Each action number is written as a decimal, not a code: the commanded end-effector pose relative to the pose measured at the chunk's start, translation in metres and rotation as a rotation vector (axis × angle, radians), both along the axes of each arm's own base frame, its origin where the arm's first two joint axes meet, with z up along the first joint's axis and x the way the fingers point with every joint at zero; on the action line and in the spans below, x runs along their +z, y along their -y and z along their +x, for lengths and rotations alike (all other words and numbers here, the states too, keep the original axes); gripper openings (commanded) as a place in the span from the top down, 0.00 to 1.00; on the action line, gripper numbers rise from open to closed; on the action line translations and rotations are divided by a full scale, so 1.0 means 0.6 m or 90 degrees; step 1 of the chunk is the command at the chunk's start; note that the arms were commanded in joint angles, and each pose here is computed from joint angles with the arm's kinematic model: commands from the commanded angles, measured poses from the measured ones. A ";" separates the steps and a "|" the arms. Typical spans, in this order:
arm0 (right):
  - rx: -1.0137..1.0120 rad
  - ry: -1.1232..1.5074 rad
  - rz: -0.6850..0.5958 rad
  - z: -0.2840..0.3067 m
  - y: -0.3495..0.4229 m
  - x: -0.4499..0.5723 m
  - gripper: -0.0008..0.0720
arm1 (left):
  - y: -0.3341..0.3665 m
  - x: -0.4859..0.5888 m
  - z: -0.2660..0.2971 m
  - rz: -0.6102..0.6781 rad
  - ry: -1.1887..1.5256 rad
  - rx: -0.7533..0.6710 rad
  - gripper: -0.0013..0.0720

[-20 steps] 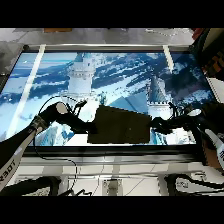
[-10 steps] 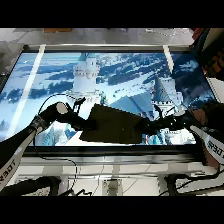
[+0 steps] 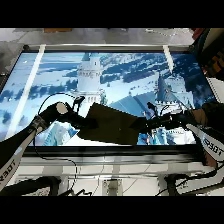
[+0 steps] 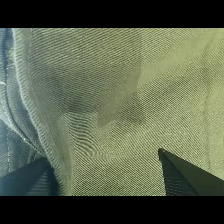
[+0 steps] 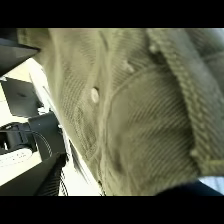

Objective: Fold the clothes and pants, and hang the long-sleeved shirts on hangers.

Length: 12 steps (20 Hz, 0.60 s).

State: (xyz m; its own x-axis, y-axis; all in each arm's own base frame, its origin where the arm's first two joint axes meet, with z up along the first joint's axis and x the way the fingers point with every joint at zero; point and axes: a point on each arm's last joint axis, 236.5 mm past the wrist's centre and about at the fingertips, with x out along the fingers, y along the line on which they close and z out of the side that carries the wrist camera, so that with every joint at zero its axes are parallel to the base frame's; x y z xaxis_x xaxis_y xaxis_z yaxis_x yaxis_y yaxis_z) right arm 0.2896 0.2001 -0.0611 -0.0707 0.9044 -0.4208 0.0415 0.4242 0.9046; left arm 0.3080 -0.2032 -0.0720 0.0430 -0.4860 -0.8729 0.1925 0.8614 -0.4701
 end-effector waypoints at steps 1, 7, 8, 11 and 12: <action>-0.020 0.015 -0.013 0.016 0.001 -0.007 0.23 | -0.001 0.000 0.002 0.000 0.003 0.002 0.04; -0.085 0.017 -0.126 0.053 -0.022 -0.062 0.84 | -0.002 0.000 0.010 0.002 0.014 0.008 0.05; -0.080 0.029 -0.124 0.060 -0.027 -0.055 0.94 | -0.006 0.000 0.012 0.006 0.021 0.000 0.04; -0.063 0.088 -0.087 0.107 -0.030 0.013 0.94 | -0.024 0.023 0.042 0.016 0.055 -0.010 0.04; -0.061 0.127 -0.076 0.132 -0.025 0.052 0.94 | -0.030 0.041 0.060 0.021 0.077 -0.019 0.05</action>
State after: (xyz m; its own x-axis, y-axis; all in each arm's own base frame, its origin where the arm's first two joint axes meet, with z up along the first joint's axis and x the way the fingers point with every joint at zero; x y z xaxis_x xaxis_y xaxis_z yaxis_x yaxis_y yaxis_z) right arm 0.3435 0.2150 -0.0654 0.0706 0.8328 -0.5490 -0.0043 0.5506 0.8348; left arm 0.3282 -0.1944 -0.0618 0.1002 -0.4749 -0.8743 0.2274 0.8664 -0.4445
